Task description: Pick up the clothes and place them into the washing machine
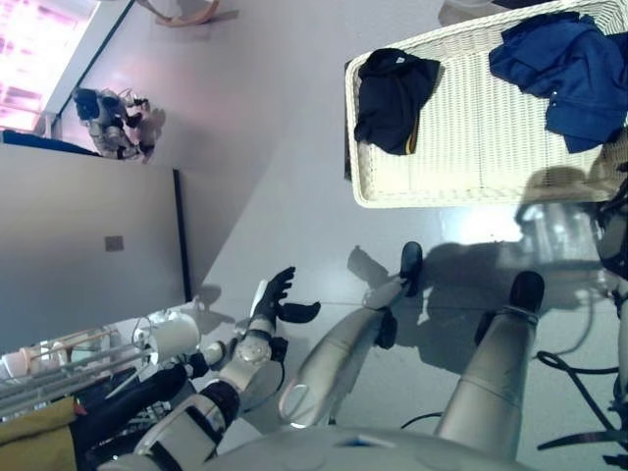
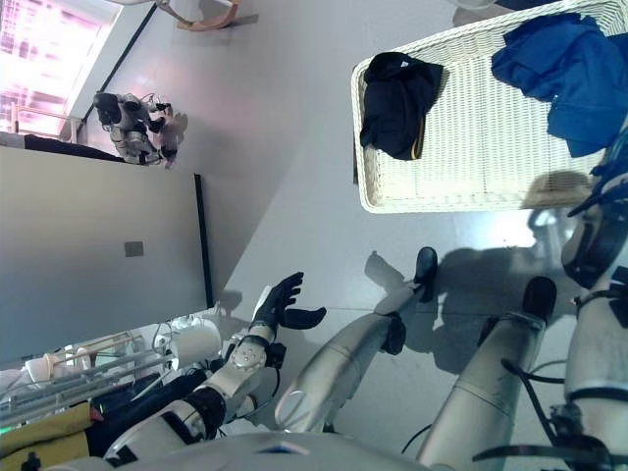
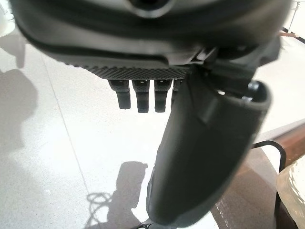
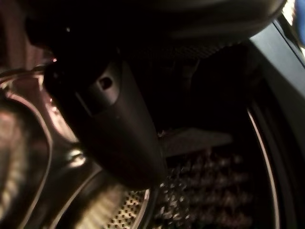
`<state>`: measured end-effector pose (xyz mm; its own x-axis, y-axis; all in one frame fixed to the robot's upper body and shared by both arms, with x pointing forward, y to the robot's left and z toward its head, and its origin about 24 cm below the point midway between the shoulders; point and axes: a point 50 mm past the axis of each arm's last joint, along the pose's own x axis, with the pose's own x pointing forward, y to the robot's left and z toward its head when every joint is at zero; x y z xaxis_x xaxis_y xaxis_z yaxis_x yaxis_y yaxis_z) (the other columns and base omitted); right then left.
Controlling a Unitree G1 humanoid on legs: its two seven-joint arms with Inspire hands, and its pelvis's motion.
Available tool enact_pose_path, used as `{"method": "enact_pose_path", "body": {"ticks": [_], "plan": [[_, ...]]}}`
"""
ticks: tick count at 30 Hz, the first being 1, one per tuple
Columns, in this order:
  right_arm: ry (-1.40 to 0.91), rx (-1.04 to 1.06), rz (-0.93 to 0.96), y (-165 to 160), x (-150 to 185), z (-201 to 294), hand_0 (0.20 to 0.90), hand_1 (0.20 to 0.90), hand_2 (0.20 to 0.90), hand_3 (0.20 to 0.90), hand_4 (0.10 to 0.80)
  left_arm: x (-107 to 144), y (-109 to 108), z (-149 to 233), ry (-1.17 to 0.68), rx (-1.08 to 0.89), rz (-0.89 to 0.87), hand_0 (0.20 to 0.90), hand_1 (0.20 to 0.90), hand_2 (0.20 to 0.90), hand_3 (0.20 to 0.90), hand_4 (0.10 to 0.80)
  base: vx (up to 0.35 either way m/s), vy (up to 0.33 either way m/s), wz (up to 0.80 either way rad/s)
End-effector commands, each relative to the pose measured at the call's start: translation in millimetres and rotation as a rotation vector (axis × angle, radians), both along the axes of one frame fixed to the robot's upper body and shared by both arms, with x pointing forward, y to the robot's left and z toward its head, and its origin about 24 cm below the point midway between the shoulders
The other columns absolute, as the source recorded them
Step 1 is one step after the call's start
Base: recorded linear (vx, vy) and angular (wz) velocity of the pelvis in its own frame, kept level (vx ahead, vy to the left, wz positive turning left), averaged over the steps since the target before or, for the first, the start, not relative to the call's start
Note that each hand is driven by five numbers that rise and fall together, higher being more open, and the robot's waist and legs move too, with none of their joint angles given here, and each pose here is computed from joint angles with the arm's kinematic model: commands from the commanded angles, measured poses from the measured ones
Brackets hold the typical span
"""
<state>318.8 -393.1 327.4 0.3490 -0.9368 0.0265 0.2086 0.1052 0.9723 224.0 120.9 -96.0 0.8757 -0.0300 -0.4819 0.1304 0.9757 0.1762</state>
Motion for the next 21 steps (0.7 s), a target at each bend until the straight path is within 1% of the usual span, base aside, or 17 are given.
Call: {"method": "enact_pose_path", "body": {"ticks": [1, 3, 5, 8, 9, 10, 11, 12, 14, 15, 17, 21], "plan": [[0.107, -0.371, -0.213, 9, -24, 57, 0.900, 0.900, 0.900, 0.900, 0.800, -12, 39, -13, 0.055, 0.123, 0.154, 0.900, 0.900, 0.900, 0.900, 0.800, -0.010, 0.003, -0.08], [0.106, -0.369, -0.191, 17, -18, 54, 0.900, 0.900, 0.900, 0.900, 0.800, -12, 39, -13, 0.050, 0.121, 0.164, 0.900, 0.900, 0.900, 0.900, 0.800, -0.007, 0.000, -0.10], [0.143, -0.378, -0.202, 18, -16, 52, 0.900, 0.900, 0.900, 0.900, 0.800, -11, 39, -12, 0.046, 0.119, 0.168, 0.900, 0.900, 0.900, 0.900, 0.800, -0.005, 0.005, -0.13], [0.121, -0.338, -0.150, 21, -9, 44, 0.900, 0.900, 0.900, 0.900, 0.800, -9, 38, -10, 0.038, 0.110, 0.174, 0.900, 0.900, 0.900, 0.900, 0.800, -0.012, 0.013, -0.06], [0.106, -0.322, -0.123, 22, -6, 40, 0.900, 0.900, 0.900, 0.900, 0.800, -9, 38, -10, 0.037, 0.108, 0.176, 0.900, 0.900, 0.900, 0.900, 0.800, 0.000, 0.000, 0.00], [0.011, -0.277, -0.029, 28, 3, 34, 0.900, 0.900, 0.900, 0.900, 0.800, -7, 37, -10, 0.041, 0.099, 0.183, 0.900, 0.900, 0.900, 0.900, 0.800, 0.000, 0.000, 0.00], [0.006, -0.275, -0.023, 26, 3, 32, 0.900, 0.900, 0.900, 0.900, 0.800, -8, 39, -10, 0.042, 0.101, 0.184, 0.900, 0.900, 0.900, 0.900, 0.800, 0.000, 0.000, 0.00], [-0.114, -0.199, 0.086, 37, 14, 21, 0.900, 0.900, 0.900, 0.900, 0.800, -9, 36, -13, 0.063, 0.087, 0.184, 0.900, 0.900, 0.900, 0.900, 0.800, 0.000, 0.000, 0.00], [-0.182, -0.175, 0.167, 46, 24, 12, 0.900, 0.900, 0.900, 0.900, 0.800, -12, 38, -15, 0.084, 0.073, 0.191, 0.900, 0.900, 0.900, 0.900, 0.800, -0.002, 0.038, -0.08], [-0.185, -0.174, 0.171, 46, 25, 10, 0.900, 0.900, 0.900, 0.900, 0.800, -13, 39, -16, 0.086, 0.073, 0.192, 0.900, 0.900, 0.900, 0.900, 0.800, 0.003, 0.033, -0.18], [-0.212, -0.160, 0.252, 60, 38, -7, 0.900, 0.900, 0.900, 0.900, 0.800, -14, 41, -17, 0.103, 0.053, 0.199, 0.900, 0.900, 0.900, 0.900, 0.800, -0.005, 0.034, -0.20], [-0.194, -0.157, 0.297, 71, 46, -26, 0.900, 0.900, 0.900, 0.900, 0.800, -18, 46, -20, 0.126, 0.058, 0.204, 0.900, 0.900, 0.900, 0.900, 0.800, -0.006, 0.029, -0.06]]}}
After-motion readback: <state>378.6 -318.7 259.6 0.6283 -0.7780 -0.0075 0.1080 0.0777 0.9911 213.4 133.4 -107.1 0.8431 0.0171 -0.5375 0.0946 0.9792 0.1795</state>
